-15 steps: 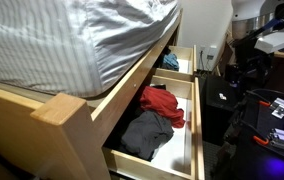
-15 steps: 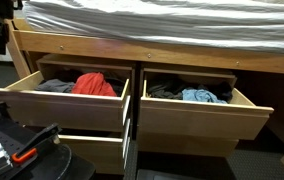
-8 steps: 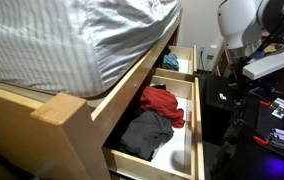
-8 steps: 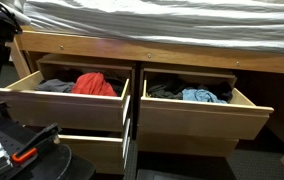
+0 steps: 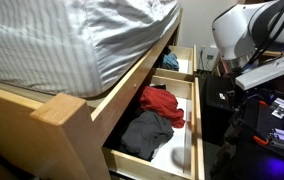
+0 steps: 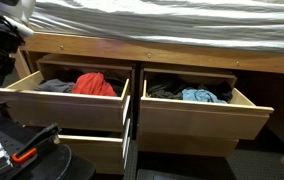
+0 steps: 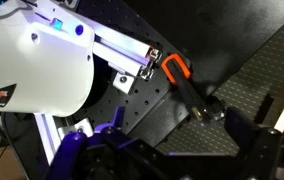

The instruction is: Close the top left and right drawers

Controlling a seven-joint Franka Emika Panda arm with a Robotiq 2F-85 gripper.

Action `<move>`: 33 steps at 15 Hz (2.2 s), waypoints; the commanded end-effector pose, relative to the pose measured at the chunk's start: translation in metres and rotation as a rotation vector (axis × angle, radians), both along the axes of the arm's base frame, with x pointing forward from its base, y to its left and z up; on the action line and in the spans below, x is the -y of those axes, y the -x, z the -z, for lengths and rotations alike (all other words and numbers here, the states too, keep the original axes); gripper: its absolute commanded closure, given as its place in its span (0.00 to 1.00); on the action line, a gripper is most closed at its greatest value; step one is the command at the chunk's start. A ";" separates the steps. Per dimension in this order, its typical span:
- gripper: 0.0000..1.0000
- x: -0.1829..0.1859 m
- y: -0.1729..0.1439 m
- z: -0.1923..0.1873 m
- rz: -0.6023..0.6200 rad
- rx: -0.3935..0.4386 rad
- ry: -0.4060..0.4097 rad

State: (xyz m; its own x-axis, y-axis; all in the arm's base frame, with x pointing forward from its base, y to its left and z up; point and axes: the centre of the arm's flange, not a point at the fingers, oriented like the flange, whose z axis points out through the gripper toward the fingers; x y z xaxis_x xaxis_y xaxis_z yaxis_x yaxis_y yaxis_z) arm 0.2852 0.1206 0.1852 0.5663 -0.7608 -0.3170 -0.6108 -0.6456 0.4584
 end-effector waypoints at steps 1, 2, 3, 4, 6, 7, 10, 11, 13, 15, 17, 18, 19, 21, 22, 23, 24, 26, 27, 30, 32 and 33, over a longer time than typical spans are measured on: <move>0.00 0.002 0.008 0.040 0.018 0.078 0.129; 0.00 0.004 0.010 0.049 0.032 0.110 0.158; 0.00 0.004 0.009 0.056 0.055 0.147 0.191; 0.00 0.004 0.006 0.061 0.079 0.167 0.211; 0.00 -0.004 -0.005 0.044 0.068 0.155 0.190; 0.00 -0.003 -0.004 0.051 0.085 0.161 0.202; 0.00 -0.003 -0.004 0.058 0.099 0.158 0.208; 0.00 -0.003 -0.004 0.060 0.114 0.174 0.227; 0.00 0.001 -0.007 0.076 0.184 0.277 0.279; 0.00 0.002 -0.010 0.087 0.241 0.333 0.297; 0.00 0.006 -0.012 0.095 0.294 0.343 0.298; 0.00 0.000 -0.016 0.074 0.259 0.327 0.289; 0.00 0.003 -0.015 0.079 0.276 0.327 0.294; 0.00 0.005 -0.013 0.085 0.289 0.322 0.299; 0.00 0.005 -0.013 0.086 0.290 0.322 0.299; 0.00 0.005 -0.014 0.086 0.291 0.323 0.299; 0.00 0.005 -0.014 0.086 0.291 0.323 0.299; 0.00 0.006 -0.019 0.099 0.308 0.320 0.298; 0.00 0.006 -0.024 0.108 0.315 0.322 0.308; 0.00 -0.001 -0.047 0.135 0.347 0.399 0.276; 0.00 -0.009 -0.063 0.144 0.393 0.464 0.247; 0.00 -0.011 -0.064 0.141 0.405 0.492 0.243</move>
